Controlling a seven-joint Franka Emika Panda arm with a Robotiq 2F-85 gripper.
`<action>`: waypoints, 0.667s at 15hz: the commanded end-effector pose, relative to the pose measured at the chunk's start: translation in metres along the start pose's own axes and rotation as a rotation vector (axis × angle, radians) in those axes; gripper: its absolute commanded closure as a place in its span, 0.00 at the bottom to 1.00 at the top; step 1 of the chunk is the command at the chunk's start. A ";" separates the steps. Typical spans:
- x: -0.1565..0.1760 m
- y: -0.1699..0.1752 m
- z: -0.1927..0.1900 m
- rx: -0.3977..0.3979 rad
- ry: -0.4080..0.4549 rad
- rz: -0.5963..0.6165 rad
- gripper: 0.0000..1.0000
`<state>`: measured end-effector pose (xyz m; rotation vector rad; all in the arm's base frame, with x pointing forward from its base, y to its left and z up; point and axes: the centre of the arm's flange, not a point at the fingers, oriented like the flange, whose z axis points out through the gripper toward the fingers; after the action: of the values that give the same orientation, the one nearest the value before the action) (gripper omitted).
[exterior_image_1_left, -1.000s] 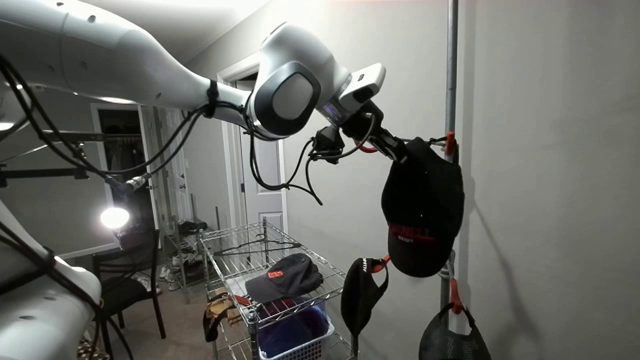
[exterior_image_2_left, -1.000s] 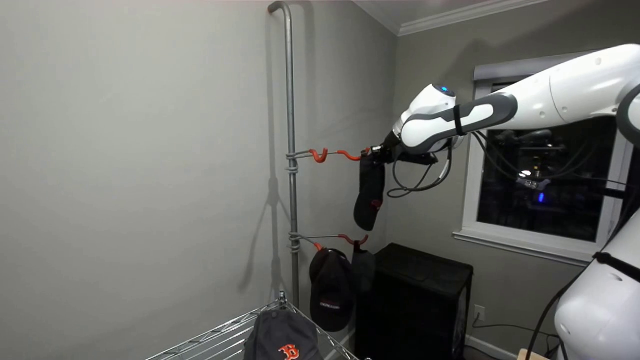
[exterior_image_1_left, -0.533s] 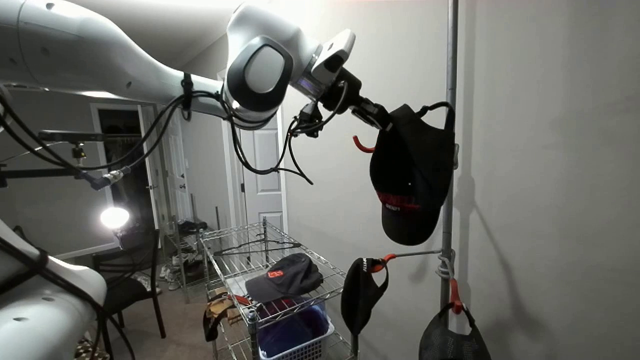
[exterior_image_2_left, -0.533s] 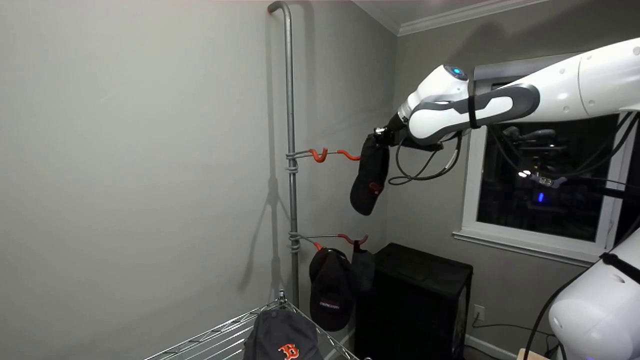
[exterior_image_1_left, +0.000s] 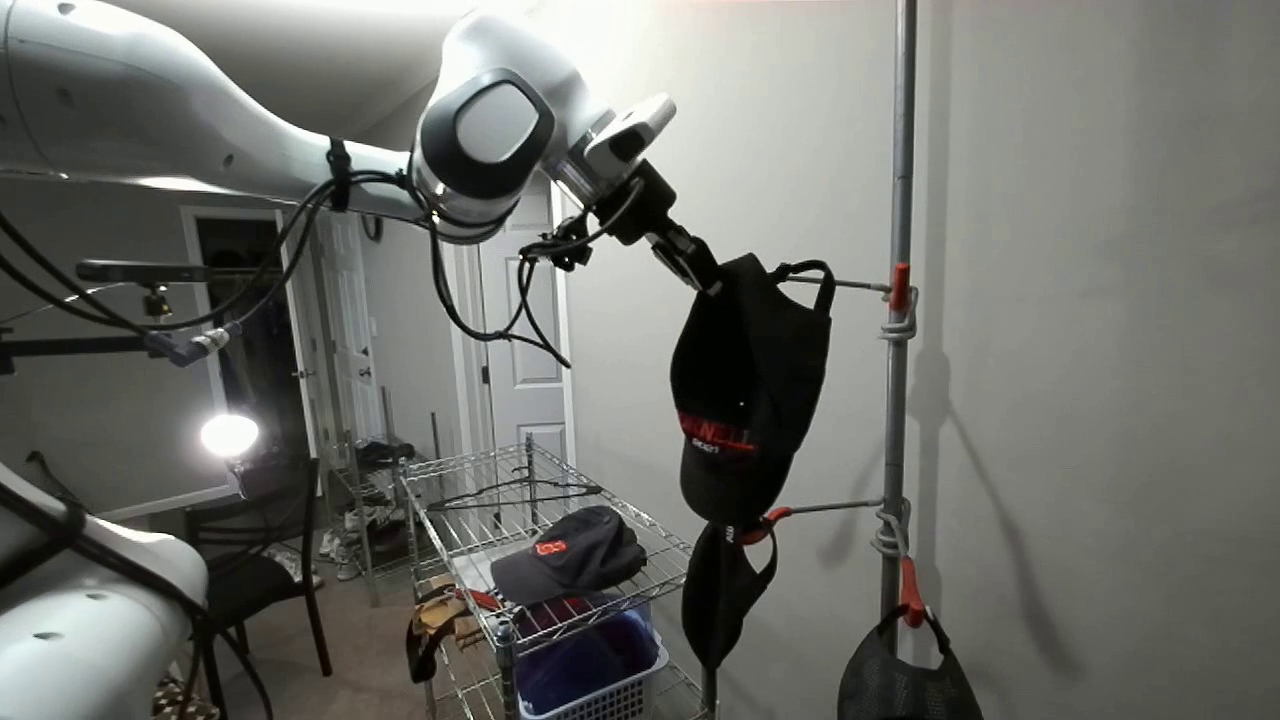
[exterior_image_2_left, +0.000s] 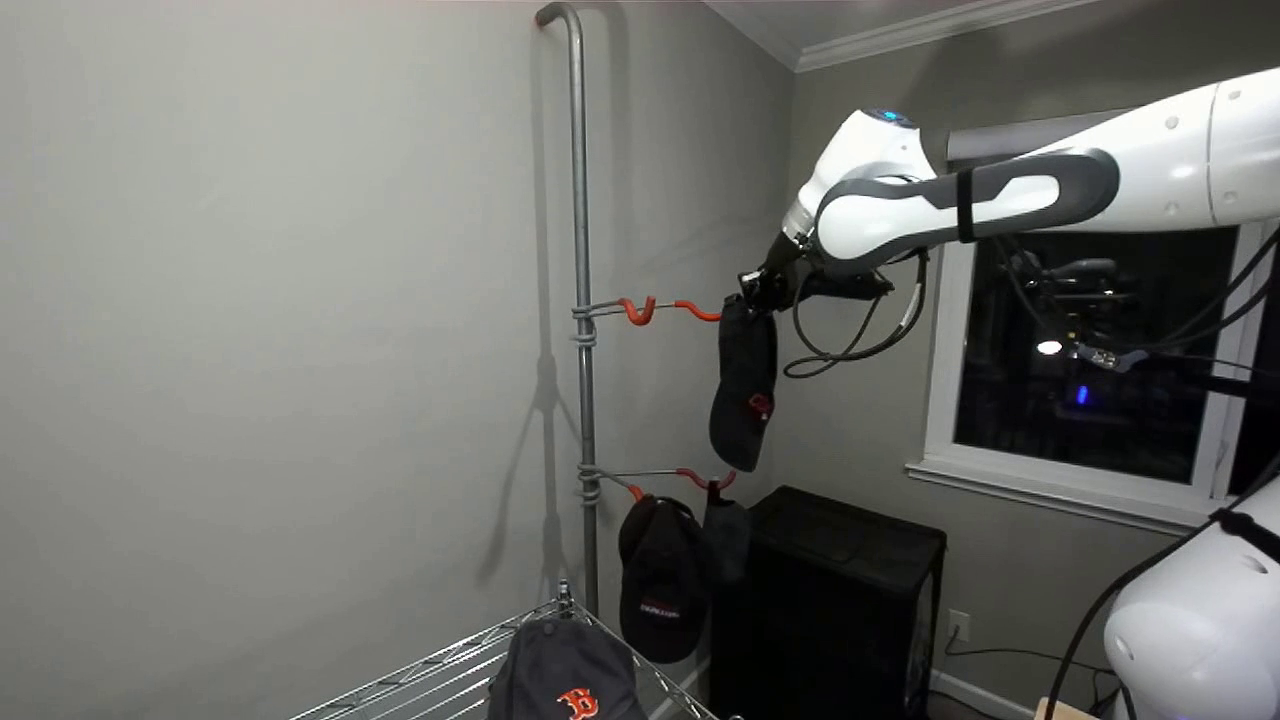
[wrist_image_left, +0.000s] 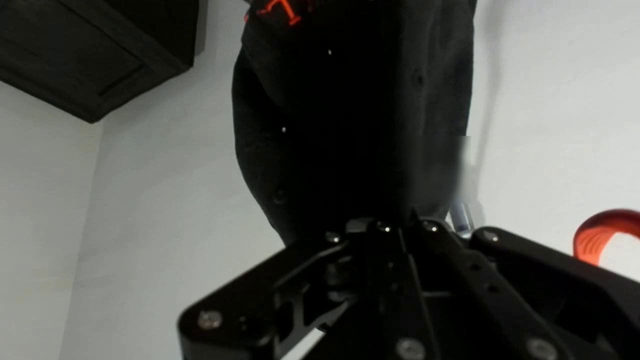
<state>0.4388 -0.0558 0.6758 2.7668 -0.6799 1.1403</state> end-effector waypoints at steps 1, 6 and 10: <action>-0.017 -0.018 -0.028 0.019 -0.125 -0.044 0.97; -0.072 -0.062 -0.054 0.087 -0.366 -0.194 0.97; -0.104 -0.097 -0.061 0.140 -0.493 -0.323 0.96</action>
<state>0.3819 0.0648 0.6613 3.0930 -0.3122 0.5692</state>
